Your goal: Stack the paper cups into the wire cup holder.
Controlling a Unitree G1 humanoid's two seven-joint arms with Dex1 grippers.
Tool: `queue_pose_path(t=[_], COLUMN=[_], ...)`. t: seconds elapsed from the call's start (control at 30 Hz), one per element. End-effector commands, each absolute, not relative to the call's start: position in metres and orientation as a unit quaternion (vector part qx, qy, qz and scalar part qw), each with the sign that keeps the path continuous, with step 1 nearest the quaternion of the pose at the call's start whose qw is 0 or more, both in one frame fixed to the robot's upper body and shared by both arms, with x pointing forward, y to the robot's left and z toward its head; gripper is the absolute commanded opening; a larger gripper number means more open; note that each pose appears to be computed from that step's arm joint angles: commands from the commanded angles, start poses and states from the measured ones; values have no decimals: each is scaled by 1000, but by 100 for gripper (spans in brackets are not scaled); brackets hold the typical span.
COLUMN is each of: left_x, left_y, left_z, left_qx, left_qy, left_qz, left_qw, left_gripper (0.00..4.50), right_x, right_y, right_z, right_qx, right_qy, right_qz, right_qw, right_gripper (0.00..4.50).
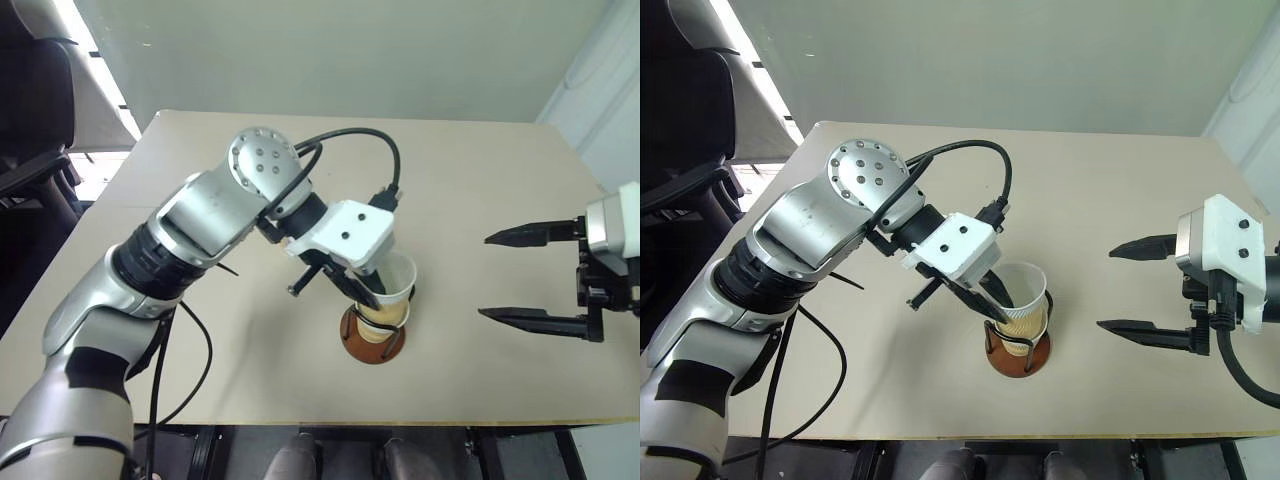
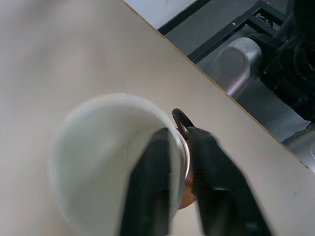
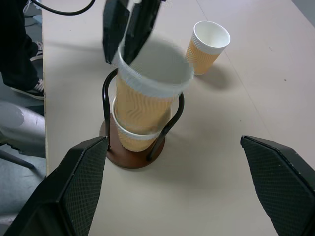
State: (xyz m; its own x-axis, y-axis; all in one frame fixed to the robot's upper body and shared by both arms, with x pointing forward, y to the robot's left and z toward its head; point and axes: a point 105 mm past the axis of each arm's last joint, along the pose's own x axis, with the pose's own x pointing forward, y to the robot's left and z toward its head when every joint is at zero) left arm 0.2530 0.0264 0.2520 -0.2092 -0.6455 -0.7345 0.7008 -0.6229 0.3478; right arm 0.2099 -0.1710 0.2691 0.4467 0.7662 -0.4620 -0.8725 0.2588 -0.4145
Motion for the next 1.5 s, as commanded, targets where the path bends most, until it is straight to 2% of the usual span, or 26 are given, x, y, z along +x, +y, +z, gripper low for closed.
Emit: queue_pose_path(t=[0.03,0.23,0.27,0.37,0.5,0.63,0.83,0.97,1.13,1.3,1.5], left_x=[249,255,259,284,321,346,360,366,379,387,385], left_y=[28,21,18,11,15,91,127,134,155,156,141], left_z=[257,266,271,285,292,276,250,235,232,237,235], left_qx=[462,457,456,482,528,562,596,587,617,643,638], left_qy=[21,-3,-12,-36,-31,3,40,53,68,61,56], left_qz=[-779,-766,-758,-706,-633,-569,-513,-495,-448,-421,-442], left_qw=[423,452,466,517,565,600,616,639,644,637,628], left_gripper=[205,425,446,446,446,446,446,446,446,446,446], right_x=[209,211,212,213,217,224,227,227,226,226,225], right_y=[-170,-170,-169,-169,-168,-167,-163,-160,-157,-155,-156], right_z=[275,274,274,272,271,273,275,276,274,274,274], right_qx=[-332,-332,-332,-329,-327,-327,-325,-325,-324,-322,-322], right_qy=[73,74,74,76,77,74,73,71,72,72,74], right_qz=[516,515,514,513,512,514,530,537,544,548,547], right_qw=[786,787,788,789,790,789,780,775,771,769,769], right_gripper=[443,443,443,443,443,443,443,443,443,443,443])
